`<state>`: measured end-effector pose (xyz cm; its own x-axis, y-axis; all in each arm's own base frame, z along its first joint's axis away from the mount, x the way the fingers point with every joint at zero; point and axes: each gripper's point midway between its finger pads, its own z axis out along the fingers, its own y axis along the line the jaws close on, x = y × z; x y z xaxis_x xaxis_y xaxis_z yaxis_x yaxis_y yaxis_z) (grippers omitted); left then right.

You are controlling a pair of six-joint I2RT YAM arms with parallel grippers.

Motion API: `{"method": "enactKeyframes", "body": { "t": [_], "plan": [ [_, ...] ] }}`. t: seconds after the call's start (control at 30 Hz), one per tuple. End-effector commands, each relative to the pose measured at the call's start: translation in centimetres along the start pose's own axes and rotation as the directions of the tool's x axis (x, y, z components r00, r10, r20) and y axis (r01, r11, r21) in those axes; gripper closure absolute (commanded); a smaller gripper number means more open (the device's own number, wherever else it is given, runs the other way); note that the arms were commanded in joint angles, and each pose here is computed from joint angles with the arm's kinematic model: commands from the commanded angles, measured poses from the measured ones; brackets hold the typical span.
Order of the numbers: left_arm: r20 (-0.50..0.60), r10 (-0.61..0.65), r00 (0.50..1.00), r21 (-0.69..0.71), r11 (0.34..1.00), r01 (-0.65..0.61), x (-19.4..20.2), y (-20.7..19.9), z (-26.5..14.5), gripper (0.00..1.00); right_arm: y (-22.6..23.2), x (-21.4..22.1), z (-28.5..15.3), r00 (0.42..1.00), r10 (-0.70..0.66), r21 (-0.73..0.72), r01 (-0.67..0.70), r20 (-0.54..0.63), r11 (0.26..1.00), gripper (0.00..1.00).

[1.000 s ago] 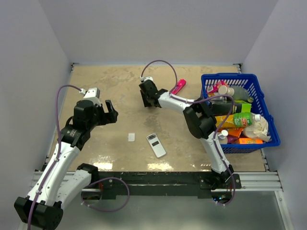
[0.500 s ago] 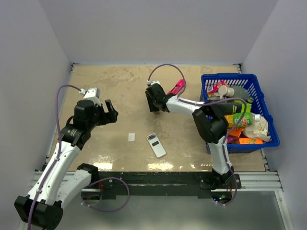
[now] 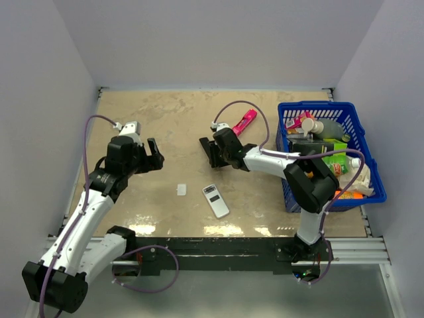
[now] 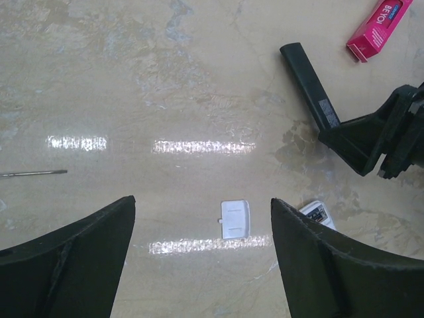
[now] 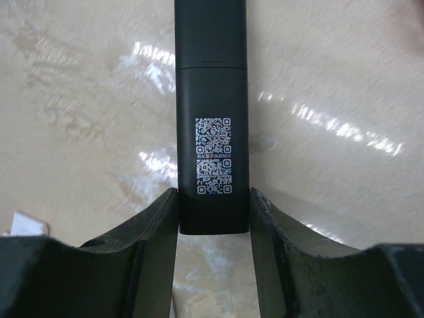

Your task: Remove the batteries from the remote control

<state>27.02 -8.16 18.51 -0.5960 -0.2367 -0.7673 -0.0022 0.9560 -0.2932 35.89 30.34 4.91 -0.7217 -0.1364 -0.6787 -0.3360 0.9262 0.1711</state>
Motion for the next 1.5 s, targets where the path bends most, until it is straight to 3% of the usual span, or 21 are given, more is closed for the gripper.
{"method": "enactKeyframes", "body": {
  "t": [0.0, 0.13, 0.27, 0.47, 0.7, 0.9, 1.47],
  "plan": [
    [0.016, -0.018, 1.000, 0.006, 1.000, 0.018, -0.9, -0.5, -0.1, 0.14, 4.1, -2.0, -2.9, 0.995, 0.009, -0.141, 0.004, 0.097, 0.990, 0.82],
    [-0.007, -0.051, 0.999, 0.037, 0.998, 0.051, -0.9, -1.3, 0.0, 0.14, 7.7, -1.9, -5.5, 0.986, -0.059, -0.215, 0.092, 0.153, 0.972, 0.82],
    [-0.103, -0.105, 0.989, 0.136, 0.984, 0.118, 0.1, -3.6, 0.5, 0.15, 11.3, -1.3, -8.6, 0.966, -0.119, -0.259, 0.178, 0.229, 0.949, 0.82],
    [-0.134, -0.146, 0.980, 0.222, 0.960, 0.173, -0.7, -5.6, 0.7, 0.18, 12.9, -1.2, -12.1, 0.958, -0.069, -0.315, 0.159, 0.279, 0.936, 0.83],
    [-0.153, -0.127, 0.980, 0.253, 0.954, 0.163, -0.6, -6.2, 1.3, 0.19, 12.9, -0.9, -14.2, 0.952, -0.016, -0.379, 0.138, 0.307, 0.915, 0.83],
    [-0.165, -0.090, 0.982, 0.360, 0.922, 0.145, 0.0, -7.7, 1.7, 0.20, 12.5, -0.1, -14.3, 0.952, -0.028, -0.384, 0.150, 0.304, 0.911, 0.84],
    [-0.233, -0.079, 0.969, 0.373, 0.913, 0.164, 2.7, -7.4, 3.7, 0.24, 13.0, 0.2, -15.5, 0.954, 0.022, -0.446, 0.120, 0.300, 0.887, 0.85]
  ]
}}
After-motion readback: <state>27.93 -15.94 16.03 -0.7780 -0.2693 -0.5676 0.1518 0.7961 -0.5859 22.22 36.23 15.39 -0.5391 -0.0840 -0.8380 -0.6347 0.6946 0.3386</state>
